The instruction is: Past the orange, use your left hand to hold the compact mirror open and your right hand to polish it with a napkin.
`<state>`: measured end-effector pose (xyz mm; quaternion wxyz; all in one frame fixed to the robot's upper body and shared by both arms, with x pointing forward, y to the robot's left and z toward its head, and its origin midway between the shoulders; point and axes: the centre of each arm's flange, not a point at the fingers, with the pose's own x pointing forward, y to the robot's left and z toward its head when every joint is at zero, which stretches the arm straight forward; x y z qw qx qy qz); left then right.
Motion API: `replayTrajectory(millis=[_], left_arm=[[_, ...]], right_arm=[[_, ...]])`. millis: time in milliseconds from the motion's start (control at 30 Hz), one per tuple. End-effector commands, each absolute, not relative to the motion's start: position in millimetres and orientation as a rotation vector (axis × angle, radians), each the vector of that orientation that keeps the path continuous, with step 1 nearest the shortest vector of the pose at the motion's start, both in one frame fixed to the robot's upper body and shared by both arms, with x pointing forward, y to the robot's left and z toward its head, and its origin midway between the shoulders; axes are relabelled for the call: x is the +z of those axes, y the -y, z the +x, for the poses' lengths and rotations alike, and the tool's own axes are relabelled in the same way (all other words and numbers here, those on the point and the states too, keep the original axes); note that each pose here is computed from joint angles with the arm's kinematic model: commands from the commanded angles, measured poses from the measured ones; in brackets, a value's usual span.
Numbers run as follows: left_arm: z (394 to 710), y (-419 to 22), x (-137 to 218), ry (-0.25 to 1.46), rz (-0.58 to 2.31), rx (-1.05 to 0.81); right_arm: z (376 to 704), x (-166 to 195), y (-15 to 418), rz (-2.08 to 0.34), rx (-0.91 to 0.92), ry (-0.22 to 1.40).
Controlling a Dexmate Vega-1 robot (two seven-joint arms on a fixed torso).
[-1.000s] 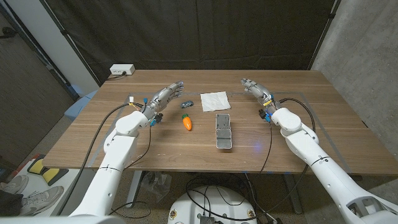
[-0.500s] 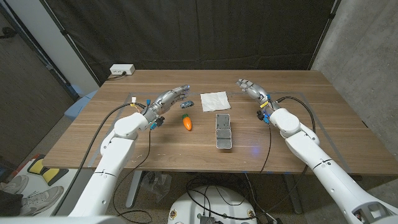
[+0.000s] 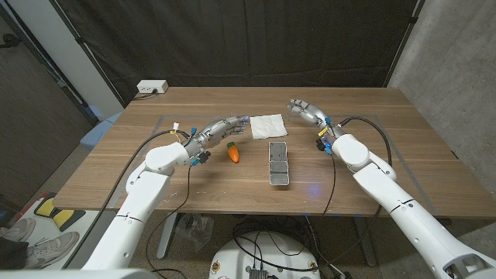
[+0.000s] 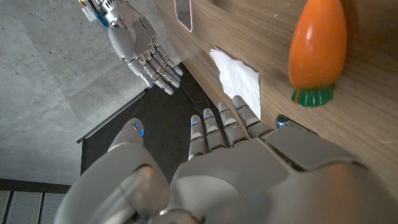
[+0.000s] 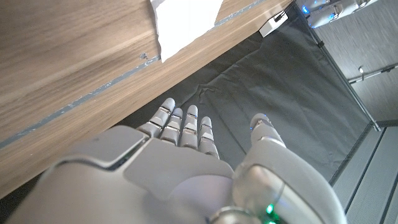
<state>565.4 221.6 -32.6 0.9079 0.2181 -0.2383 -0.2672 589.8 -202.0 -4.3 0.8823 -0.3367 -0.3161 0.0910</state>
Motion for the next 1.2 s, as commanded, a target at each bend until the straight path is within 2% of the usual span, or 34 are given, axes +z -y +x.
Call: replayTrajectory(millis=[33,400,733,1200], left_arm=[[559.2,-205.8,-46.6,0.428,0.463,-0.655],[555.2,-196.6,-57.3,0.346,0.435,-0.723],[549.7,-190.5,-70.3,0.228,0.258,-0.804],[534.2,-195.9,-75.5,0.128,0.142,-0.769]], right_arm=[[587.2,5.8,181.2,-0.843,0.188,0.672],[590.9,10.3,171.0,-0.908,0.185,0.676],[593.9,9.8,170.5,-0.919,0.180,0.673],[595.3,10.1,168.3,-0.917,0.184,0.678]])
